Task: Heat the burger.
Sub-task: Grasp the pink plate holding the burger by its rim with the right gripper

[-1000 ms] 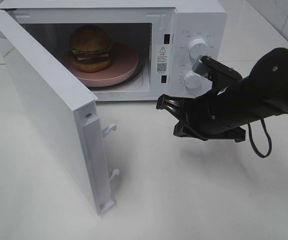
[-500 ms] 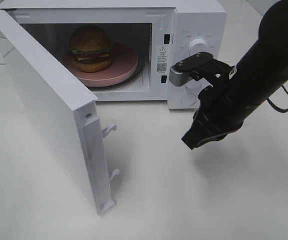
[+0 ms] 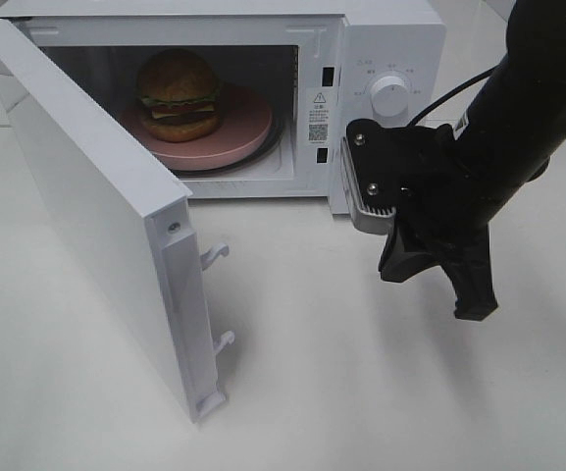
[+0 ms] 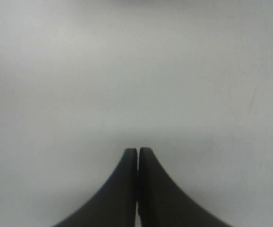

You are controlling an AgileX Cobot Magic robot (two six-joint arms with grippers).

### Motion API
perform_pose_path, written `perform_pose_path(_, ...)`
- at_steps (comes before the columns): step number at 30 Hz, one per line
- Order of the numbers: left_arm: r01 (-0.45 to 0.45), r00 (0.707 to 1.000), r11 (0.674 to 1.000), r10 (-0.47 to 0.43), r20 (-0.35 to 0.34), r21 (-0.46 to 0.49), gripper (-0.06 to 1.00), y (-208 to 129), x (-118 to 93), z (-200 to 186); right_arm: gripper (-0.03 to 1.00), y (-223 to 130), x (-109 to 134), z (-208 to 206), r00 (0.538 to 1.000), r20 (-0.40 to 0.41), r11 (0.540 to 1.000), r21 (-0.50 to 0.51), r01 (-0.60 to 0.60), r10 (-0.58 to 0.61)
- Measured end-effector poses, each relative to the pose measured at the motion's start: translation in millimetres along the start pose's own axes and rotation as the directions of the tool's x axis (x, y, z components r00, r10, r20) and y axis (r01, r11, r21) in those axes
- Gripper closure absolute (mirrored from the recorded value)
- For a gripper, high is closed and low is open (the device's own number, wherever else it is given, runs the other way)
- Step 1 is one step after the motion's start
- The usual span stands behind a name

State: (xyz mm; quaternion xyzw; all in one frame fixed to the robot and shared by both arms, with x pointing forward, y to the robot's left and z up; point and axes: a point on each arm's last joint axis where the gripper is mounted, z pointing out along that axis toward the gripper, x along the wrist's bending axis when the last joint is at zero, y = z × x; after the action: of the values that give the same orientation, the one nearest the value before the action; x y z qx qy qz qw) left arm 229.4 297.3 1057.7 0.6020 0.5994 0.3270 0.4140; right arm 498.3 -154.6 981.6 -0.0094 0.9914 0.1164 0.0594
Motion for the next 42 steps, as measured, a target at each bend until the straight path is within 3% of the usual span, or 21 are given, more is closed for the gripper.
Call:
perform_pose_path(8, 0.0, 1.0, 1.0, 0.0, 0.0, 0.0, -0.04, 0, 0, 0, 0.93, -6, -3, 0, 0.978, 0.018, 0.975, 0.079, 0.207, -0.209)
perform_pose_path(17, 0.0, 1.0, 1.0, 0.0, 0.0, 0.0, -0.04, 0, 0, 0, 0.83, 5, -3, 2, 0.947, 0.075, 0.946, 0.11, 0.305, -0.314)
perform_pose_path(19, 0.0, 1.0, 1.0, 0.0, 0.0, 0.0, -0.04, 0, 0, 0, 0.69, 13, -3, 2, 0.927, 0.121, 0.933, 0.111, 0.343, -0.355)
perform_pose_path(21, 0.0, 1.0, 1.0, 0.0, 0.0, 0.0, -0.04, 0, 0, 0, 0.64, 15, -4, 2, 0.921, 0.134, 0.929, 0.11, 0.353, -0.366)
perform_pose_path(22, 0.0, 1.0, 1.0, 0.0, 0.0, 0.0, -0.04, 0, 0, 0, 0.54, 19, -5, 2, 0.91, 0.16, 0.923, 0.111, 0.369, -0.383)
perform_pose_path(25, 0.0, 1.0, 1.0, 0.0, 0.0, 0.0, -0.04, 0, 0, 0, 0.48, 21, -6, 1, 0.907, 0.173, 0.923, 0.108, 0.37, -0.384)
perform_pose_path(27, 0.0, 1.0, 1.0, 0.0, 0.0, 0.0, -0.04, 0, 0, 0, 0.26, 27, -12, -6, 0.903, 0.22, 0.93, 0.095, 0.356, -0.368)
perform_pose_path(28, 0.0, 1.0, 1.0, 0.0, 0.0, 0.0, -0.04, 0, 0, 0, 0.26, 27, -12, -6, 0.903, 0.22, 0.93, 0.095, 0.356, -0.368)
perform_pose_path(30, 0.0, 1.0, 1.0, 0.0, 0.0, 0.0, -0.04, 0, 0, 0, 0.13, 32, -19, -13, 0.9, 0.257, 0.936, 0.089, 0.34, -0.352)
perform_pose_path(35, 0.0, 1.0, 1.0, 0.0, 0.0, 0.0, -0.04, 0, 0, 0, 0.06, 46, -27, -19, 0.888, 0.307, 0.939, 0.078, 0.336, -0.343)
perform_pose_path(42, 0.0, 1.0, 1.0, 0.0, 0.0, 0.0, -0.04, 0, 0, 0, 0.06, 59, -41, -8, 0.878, 0.325, 0.936, 0.09, 0.342, -0.352)
